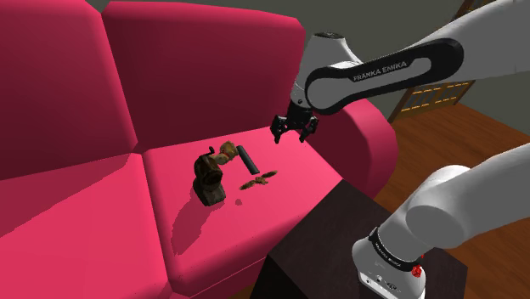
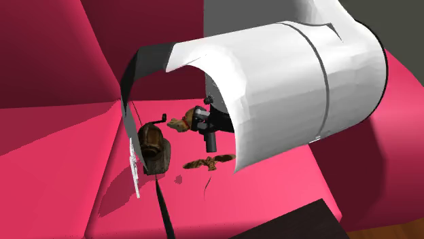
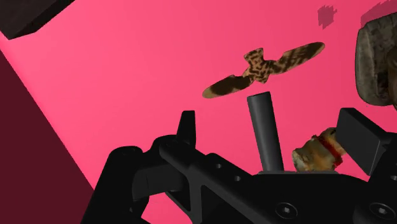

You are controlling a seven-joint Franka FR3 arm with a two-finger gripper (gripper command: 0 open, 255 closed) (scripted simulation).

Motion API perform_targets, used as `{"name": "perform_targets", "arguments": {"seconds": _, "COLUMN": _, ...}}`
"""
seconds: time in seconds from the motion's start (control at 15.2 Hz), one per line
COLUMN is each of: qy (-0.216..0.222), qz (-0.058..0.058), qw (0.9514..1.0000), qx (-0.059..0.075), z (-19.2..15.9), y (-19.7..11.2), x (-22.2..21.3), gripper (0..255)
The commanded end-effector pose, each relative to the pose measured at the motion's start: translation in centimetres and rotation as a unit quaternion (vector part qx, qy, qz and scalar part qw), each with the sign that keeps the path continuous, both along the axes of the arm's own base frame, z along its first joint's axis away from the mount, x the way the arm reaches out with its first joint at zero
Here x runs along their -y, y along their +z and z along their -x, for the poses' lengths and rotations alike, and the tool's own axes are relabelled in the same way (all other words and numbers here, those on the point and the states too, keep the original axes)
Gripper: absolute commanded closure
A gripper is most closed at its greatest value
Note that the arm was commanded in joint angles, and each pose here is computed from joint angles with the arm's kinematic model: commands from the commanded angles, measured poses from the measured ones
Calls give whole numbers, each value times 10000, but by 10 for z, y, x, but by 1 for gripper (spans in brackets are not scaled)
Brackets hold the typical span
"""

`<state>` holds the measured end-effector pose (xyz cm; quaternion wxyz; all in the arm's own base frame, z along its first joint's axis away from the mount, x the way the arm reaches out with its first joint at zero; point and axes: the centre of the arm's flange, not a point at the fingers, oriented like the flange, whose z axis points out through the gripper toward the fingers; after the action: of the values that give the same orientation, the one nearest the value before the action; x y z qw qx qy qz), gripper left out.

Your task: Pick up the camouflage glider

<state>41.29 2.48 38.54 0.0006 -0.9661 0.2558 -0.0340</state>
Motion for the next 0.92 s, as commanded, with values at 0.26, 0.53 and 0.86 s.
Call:
{"name": "perform_targets", "arguments": {"seconds": 0.26, "qy": -883, "qz": -220, "qw": 9958, "qx": -64, "z": -31, "y": -76, "x": 0, "gripper": 0}}
{"name": "perform_targets", "arguments": {"seconds": 0.53, "qy": -1458, "qz": -363, "qw": 9886, "qx": -114, "z": -49, "y": -126, "x": 2, "gripper": 0}}
{"name": "perform_targets", "arguments": {"seconds": 0.86, "qy": -2170, "qz": -540, "qw": 9745, "qx": -176, "z": -70, "y": -189, "x": 6, "gripper": 0}}
